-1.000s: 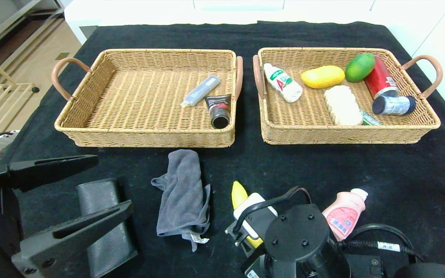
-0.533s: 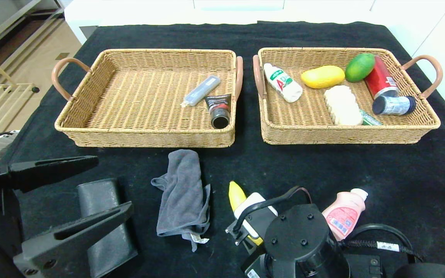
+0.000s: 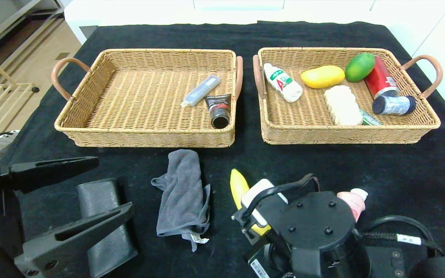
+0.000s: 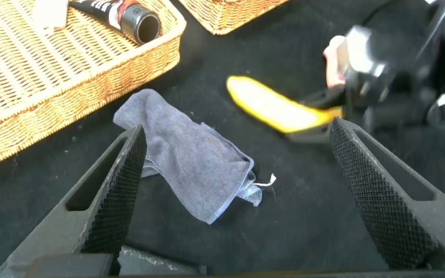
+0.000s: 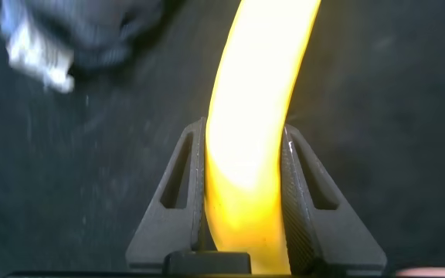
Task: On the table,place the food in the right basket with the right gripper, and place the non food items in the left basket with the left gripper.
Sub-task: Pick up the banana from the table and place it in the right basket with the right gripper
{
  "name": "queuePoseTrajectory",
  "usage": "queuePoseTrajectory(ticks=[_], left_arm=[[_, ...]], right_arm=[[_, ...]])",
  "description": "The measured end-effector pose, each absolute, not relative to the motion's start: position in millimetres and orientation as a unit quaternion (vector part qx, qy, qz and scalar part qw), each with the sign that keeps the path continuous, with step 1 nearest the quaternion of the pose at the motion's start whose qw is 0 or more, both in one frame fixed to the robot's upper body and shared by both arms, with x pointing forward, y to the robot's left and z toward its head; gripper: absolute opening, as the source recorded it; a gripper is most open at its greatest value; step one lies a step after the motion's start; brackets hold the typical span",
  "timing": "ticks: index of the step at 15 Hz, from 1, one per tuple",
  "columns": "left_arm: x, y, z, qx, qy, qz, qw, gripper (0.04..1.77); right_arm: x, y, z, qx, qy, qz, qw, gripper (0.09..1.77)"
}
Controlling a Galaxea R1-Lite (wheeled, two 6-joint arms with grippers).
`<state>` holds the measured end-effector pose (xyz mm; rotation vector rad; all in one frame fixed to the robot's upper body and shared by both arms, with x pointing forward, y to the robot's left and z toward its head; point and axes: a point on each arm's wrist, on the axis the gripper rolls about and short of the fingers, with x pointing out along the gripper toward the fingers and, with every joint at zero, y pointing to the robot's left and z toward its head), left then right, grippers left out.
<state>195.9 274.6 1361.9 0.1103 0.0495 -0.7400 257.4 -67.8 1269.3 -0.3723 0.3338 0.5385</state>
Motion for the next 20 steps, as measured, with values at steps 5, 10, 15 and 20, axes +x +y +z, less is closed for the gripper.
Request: queuePoseTrajectory(ticks=[5,10,15,20], left_arm=[[196,275,1362,0.054,0.024,-0.361,0.931,1.72],[196,275,1362,0.054,0.024,-0.361,0.931,1.72],[196,275,1362,0.054,0.024,-0.361,0.931,1.72],[196,275,1362,0.054,0.023,-0.360,0.931,1.72]], right_arm=[[284,-96,1315,-0.143,0.109,0.201,0.963,0.63],[322,-127,1365,-0.101,0.049,0.124,0.986,0.63],[354,-137,1399,-0.082,0.002,0.080,0.993,0.63],[387,-136,1410,-0.090,-0.019,0.050,0.994,0.63]])
